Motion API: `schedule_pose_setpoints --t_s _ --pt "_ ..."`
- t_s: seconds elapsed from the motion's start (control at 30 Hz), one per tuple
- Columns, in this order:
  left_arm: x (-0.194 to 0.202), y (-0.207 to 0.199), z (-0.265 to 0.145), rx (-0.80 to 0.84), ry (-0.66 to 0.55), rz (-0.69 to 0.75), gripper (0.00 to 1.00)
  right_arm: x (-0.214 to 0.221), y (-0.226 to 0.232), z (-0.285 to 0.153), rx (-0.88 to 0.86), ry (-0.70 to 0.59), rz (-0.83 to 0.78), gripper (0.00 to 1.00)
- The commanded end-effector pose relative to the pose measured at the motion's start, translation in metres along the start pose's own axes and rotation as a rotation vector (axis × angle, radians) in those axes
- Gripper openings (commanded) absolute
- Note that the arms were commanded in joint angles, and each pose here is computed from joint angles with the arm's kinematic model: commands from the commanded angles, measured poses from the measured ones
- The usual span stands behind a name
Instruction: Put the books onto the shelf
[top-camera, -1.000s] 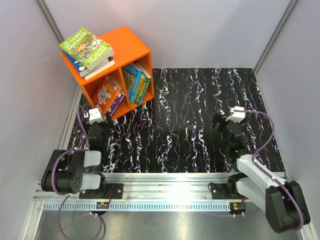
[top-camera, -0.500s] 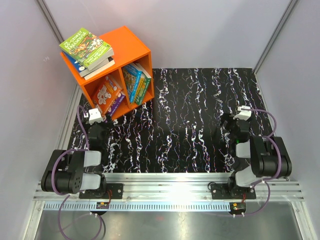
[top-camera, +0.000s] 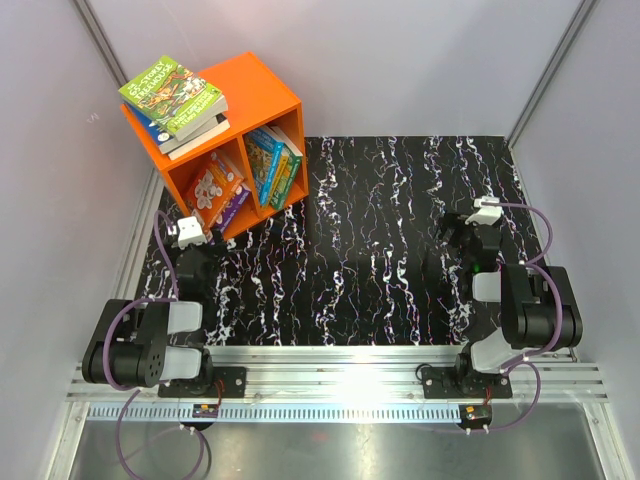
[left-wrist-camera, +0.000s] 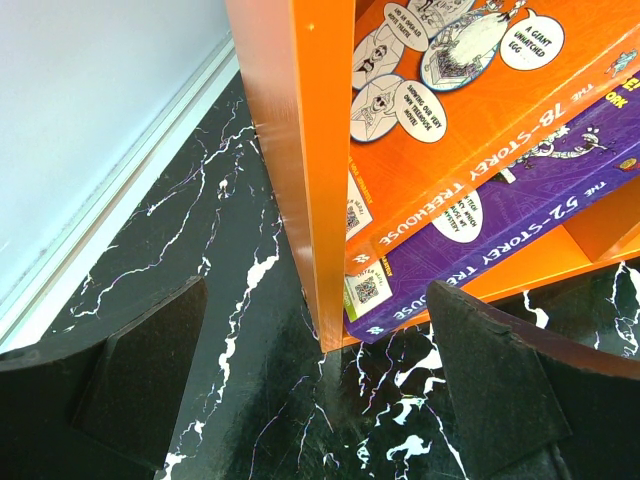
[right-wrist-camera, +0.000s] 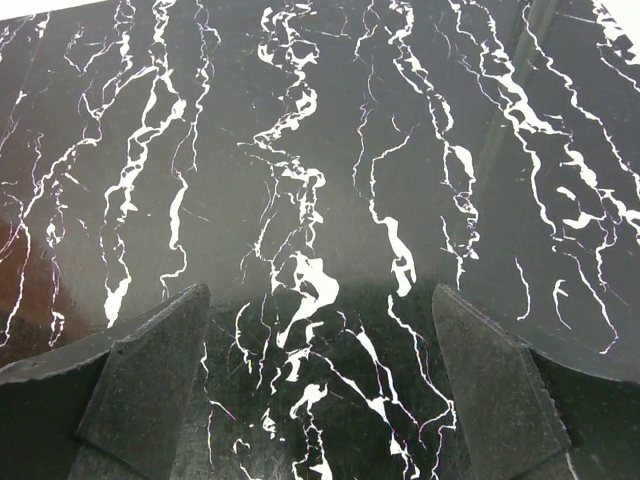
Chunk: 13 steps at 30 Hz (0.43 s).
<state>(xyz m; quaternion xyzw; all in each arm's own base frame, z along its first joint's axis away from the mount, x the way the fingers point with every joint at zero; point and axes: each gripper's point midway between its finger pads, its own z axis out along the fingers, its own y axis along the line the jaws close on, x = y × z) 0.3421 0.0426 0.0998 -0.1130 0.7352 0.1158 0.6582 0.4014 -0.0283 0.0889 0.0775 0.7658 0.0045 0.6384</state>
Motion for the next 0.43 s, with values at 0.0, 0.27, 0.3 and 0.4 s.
schedule_pose_setpoints --t_s 0.0,0.27,0.3,0.4 --pt "-0.0266 0.0001 0.0064 -0.015 -0.091 -0.046 0.99 -0.0108 -0.0011 0.0036 0.004 -0.030 -0.003 1.00" --pt "-0.0259 0.0002 0.0061 -0.015 -0.090 -0.047 0.99 -0.0112 -0.0012 0.0034 0.004 -0.035 -0.006 1.00" --pt "-0.0259 0.0002 0.0061 -0.015 -0.090 -0.047 0.99 -0.0115 -0.0011 0.0034 0.004 -0.036 -0.004 1.00" --pt "-0.0266 0.0006 0.0065 -0.017 -0.091 -0.047 0.99 -0.0106 0.0019 0.0016 -0.018 -0.037 -0.020 1.00"
